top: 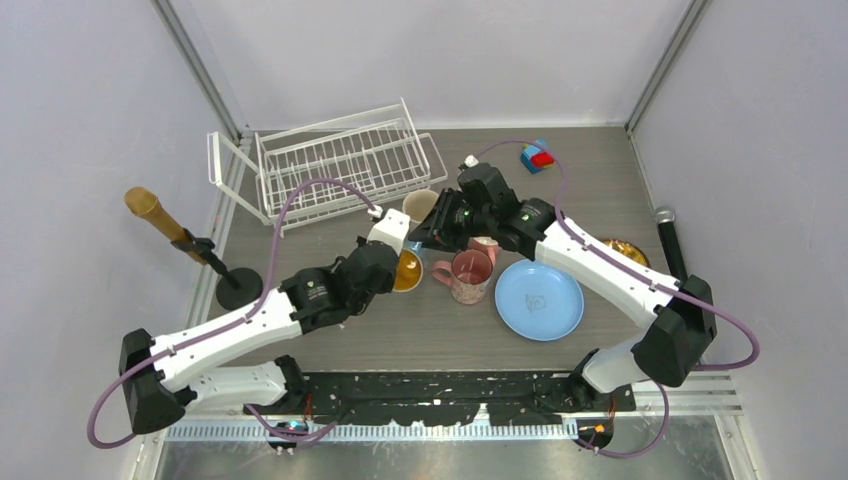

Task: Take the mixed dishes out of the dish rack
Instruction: Place the cup at the center of the board.

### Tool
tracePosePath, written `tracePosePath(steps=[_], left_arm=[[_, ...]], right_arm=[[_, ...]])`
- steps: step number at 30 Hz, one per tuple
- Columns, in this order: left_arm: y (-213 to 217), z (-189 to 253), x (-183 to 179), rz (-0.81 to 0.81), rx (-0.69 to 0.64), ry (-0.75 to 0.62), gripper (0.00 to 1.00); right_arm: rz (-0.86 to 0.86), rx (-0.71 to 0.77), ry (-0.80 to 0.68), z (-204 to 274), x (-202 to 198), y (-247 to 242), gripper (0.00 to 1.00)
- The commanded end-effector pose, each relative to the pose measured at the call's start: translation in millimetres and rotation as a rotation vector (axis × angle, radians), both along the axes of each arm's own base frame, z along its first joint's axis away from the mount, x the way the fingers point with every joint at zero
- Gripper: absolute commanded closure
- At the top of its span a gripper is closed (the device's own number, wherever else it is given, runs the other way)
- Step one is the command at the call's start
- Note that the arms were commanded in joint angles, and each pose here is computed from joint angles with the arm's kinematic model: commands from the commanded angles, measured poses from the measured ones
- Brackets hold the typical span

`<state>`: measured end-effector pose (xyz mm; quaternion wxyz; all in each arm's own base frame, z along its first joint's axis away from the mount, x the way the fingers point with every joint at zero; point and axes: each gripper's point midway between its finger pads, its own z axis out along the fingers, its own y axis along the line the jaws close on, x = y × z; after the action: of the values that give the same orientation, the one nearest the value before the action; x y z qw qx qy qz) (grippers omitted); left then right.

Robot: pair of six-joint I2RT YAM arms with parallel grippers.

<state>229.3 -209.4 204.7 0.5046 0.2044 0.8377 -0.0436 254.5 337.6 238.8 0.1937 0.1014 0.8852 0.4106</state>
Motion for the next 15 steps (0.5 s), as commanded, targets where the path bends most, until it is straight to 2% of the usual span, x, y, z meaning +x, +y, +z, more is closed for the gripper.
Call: tracePosePath(steps=[1, 2, 3, 4, 6, 15], left_arm=[[-7.1, 23.0, 0.3, 0.005, -0.111, -0.052, 1.00], [-6.2, 22.0, -1.4, 0.012, -0.124, -0.043, 1.00], [-4.6, 21.3, -2.8, 0.018, -0.130, -0.037, 1.00], [-2.2, 19.6, -4.2, 0.025, -0.130, -0.028, 1.00], [4.1, 17.0, -7.5, 0.046, -0.123, -0.009, 1.00], [10.1, -6.5, -21.3, 0.076, -0.117, 0.100, 1.00]], right_arm=[[-0.006, 0.073, -0.161, 36.4, 13.7, 1.9, 0.61], [-0.014, 0.066, -0.173, 35.0, 14.7, -0.3, 0.44], [-0.030, 0.062, -0.201, 38.8, 16.5, -4.6, 0.35], [-0.037, 0.062, -0.219, 38.6, 17.5, -6.6, 0.16], [-0.064, 0.040, -0.278, 43.0, 21.1, -16.4, 0.02], [-0.287, -0.103, -0.565, 66.6, 29.9, -93.1, 0.00]])
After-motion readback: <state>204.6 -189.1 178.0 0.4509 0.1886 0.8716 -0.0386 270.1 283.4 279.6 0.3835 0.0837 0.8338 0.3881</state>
